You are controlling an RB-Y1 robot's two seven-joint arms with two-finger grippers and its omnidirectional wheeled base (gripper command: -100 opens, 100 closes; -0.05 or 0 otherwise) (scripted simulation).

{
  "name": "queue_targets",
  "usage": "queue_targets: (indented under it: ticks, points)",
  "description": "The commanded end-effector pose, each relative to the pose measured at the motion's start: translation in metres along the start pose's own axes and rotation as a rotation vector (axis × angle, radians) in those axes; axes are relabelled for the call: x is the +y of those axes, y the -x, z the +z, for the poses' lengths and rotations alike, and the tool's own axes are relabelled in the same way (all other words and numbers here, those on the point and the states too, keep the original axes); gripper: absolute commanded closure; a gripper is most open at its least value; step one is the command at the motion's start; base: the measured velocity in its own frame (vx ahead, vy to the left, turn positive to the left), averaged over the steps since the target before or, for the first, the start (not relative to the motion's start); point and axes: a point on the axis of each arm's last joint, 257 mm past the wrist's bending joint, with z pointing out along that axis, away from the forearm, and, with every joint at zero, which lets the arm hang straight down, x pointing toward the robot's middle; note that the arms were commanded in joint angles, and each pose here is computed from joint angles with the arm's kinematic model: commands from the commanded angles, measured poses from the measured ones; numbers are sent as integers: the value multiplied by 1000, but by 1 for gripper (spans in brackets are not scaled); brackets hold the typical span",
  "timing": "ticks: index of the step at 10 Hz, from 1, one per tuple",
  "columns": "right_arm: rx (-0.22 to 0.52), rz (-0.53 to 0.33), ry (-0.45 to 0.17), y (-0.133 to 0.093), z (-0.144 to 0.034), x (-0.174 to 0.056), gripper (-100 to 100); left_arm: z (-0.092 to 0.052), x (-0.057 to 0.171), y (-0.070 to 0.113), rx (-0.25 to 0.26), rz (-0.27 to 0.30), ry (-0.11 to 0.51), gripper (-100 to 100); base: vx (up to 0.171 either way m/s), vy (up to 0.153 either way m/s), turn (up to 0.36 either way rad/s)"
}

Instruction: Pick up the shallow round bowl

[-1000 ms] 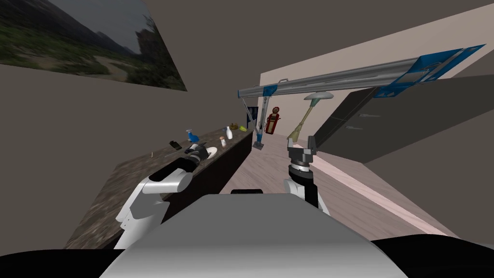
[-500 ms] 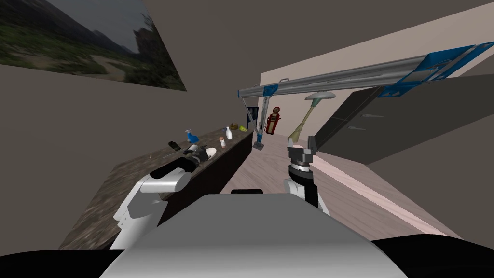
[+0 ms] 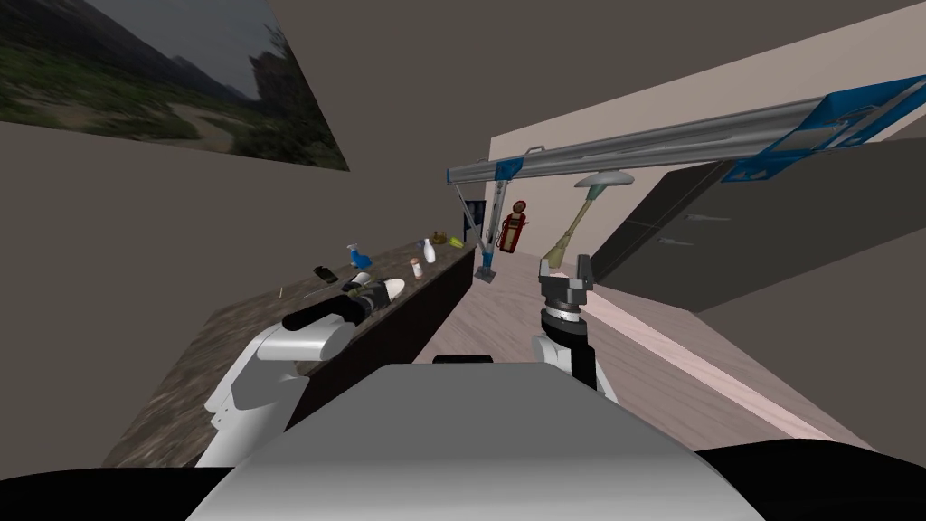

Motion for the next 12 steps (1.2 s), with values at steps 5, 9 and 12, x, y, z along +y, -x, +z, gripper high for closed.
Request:
queue_targets:
  ticks: [5,9,12]
  points:
    - [0,0,0,0,0,0,0,-5,38,11,-25,-2,160,-100,68,2,20]
    - [0,0,0,0,0,0,0,-10,65,19,-40,2,266,-100,70,9,24]
    - [0,0,0,0,0,0,0,-17,90,27,-54,9,365,-100,96,34,29]
